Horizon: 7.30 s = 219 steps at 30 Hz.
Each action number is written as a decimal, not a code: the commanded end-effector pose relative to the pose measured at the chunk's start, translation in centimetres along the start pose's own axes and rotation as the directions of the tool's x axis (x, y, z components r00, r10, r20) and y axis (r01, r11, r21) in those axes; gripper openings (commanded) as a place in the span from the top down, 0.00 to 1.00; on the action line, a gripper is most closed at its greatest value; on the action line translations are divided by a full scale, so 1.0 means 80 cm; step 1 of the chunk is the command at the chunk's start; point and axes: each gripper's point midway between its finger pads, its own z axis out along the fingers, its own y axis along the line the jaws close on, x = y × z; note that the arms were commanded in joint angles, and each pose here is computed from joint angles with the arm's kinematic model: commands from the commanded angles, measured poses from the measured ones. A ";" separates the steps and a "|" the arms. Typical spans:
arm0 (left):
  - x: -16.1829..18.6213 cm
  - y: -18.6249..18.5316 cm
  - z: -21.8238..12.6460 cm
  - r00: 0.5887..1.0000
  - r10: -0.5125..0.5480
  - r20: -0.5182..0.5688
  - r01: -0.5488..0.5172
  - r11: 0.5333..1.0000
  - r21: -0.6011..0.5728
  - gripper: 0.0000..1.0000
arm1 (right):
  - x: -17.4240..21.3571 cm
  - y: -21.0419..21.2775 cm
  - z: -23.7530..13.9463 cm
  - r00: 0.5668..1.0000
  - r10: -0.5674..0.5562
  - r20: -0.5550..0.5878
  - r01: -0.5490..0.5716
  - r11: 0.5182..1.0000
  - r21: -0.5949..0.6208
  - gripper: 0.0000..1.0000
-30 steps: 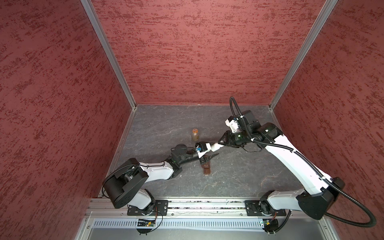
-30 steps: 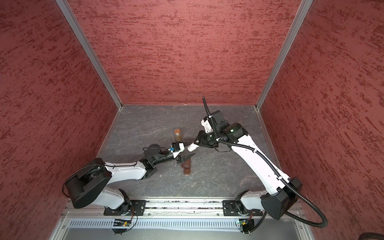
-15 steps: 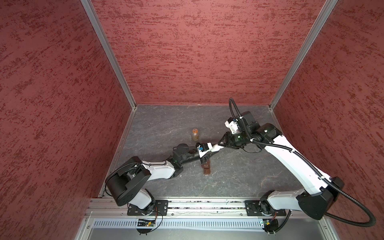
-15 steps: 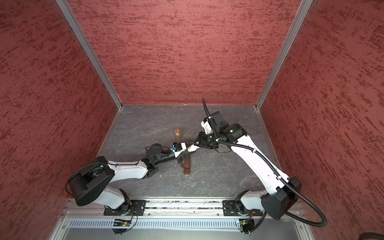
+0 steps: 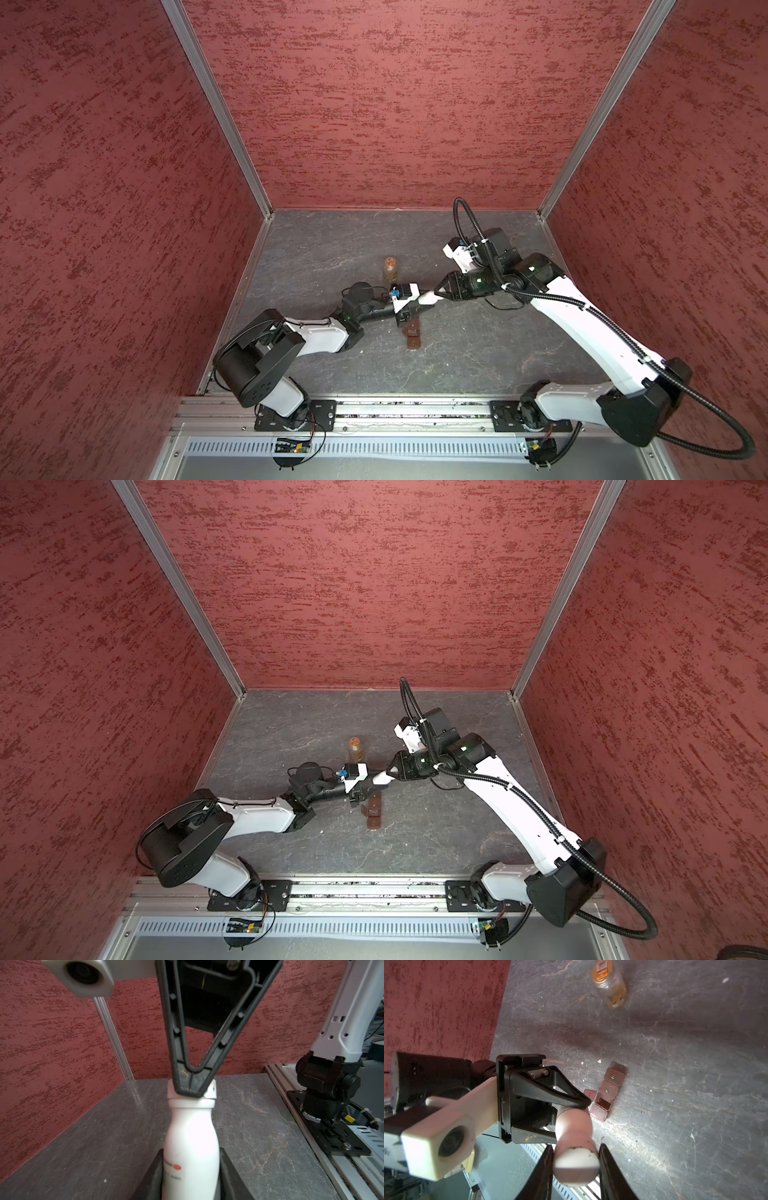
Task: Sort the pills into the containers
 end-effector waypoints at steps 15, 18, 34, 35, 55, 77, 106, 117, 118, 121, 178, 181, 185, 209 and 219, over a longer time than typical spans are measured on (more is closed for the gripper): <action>0.015 0.031 -0.012 0.995 0.086 0.055 -0.072 0.974 -0.216 1.00 | -0.041 0.031 -0.064 0.985 0.059 0.160 -0.056 0.998 -0.023 0.37; 0.015 0.041 -0.013 0.985 0.166 0.035 -0.147 0.939 -0.312 1.00 | -0.055 0.017 -0.071 0.956 0.216 0.201 -0.222 0.975 0.005 0.41; 0.028 0.067 0.014 0.908 0.390 -0.153 -0.414 0.788 -0.455 1.00 | -0.045 -0.038 -0.009 0.827 0.546 0.132 -0.554 0.832 0.024 0.49; 0.028 0.067 0.016 0.909 0.389 -0.151 -0.414 0.789 -0.454 1.00 | -0.044 -0.040 -0.007 0.827 0.548 0.128 -0.555 0.831 0.029 0.49; 0.026 0.058 0.021 0.910 0.392 -0.133 -0.409 0.804 -0.432 1.00 | -0.053 -0.054 0.014 0.816 0.566 0.118 -0.569 0.822 -0.010 0.49; 0.016 0.050 0.019 0.945 0.324 -0.037 -0.314 0.873 -0.373 1.00 | -0.043 -0.049 0.020 0.871 0.487 0.069 -0.487 0.873 -0.027 0.84; 0.009 0.002 0.021 0.986 -0.112 0.122 0.081 0.967 0.240 1.00 | 0.006 -0.040 -0.019 0.982 -0.177 -0.073 0.184 0.977 0.109 0.65; 0.012 0.002 0.014 0.988 -0.102 0.119 0.078 0.978 0.192 1.00 | -0.042 -0.042 -0.065 0.987 -0.118 0.114 0.094 0.976 0.196 0.68; 0.011 0.001 0.011 0.988 -0.097 0.120 0.074 0.980 0.186 1.00 | -0.047 -0.048 -0.073 0.985 -0.102 0.136 0.070 0.973 0.219 0.68; 0.005 0.001 0.003 0.988 -0.086 0.126 0.066 0.986 0.153 1.00 | -0.056 -0.068 -0.085 0.981 -0.043 0.190 -0.012 0.961 0.278 0.68; -0.042 -0.037 -0.103 0.995 0.019 0.097 -0.004 0.988 -0.153 1.00 | 0.077 -0.323 0.104 0.916 0.372 0.149 -0.365 0.624 0.691 0.65; -0.042 -0.038 -0.104 0.995 0.022 0.099 -0.007 0.988 -0.153 1.00 | 0.078 -0.324 0.104 0.915 0.375 0.146 -0.364 0.618 0.697 0.64; -0.044 -0.037 -0.106 0.995 0.021 0.100 -0.005 0.988 -0.155 1.00 | 0.078 -0.324 0.104 0.914 0.377 0.147 -0.366 0.616 0.698 0.61; -0.002 -0.013 -0.091 0.999 -0.001 -0.044 -0.007 0.984 -0.180 1.00 | -0.013 -0.193 0.020 0.892 0.281 0.355 -0.412 0.830 0.377 0.46; 0.059 0.000 -0.057 0.990 -0.063 -0.125 0.046 0.990 -0.134 1.00 | 0.022 -0.154 0.035 0.884 0.322 0.338 -0.398 0.899 0.185 0.65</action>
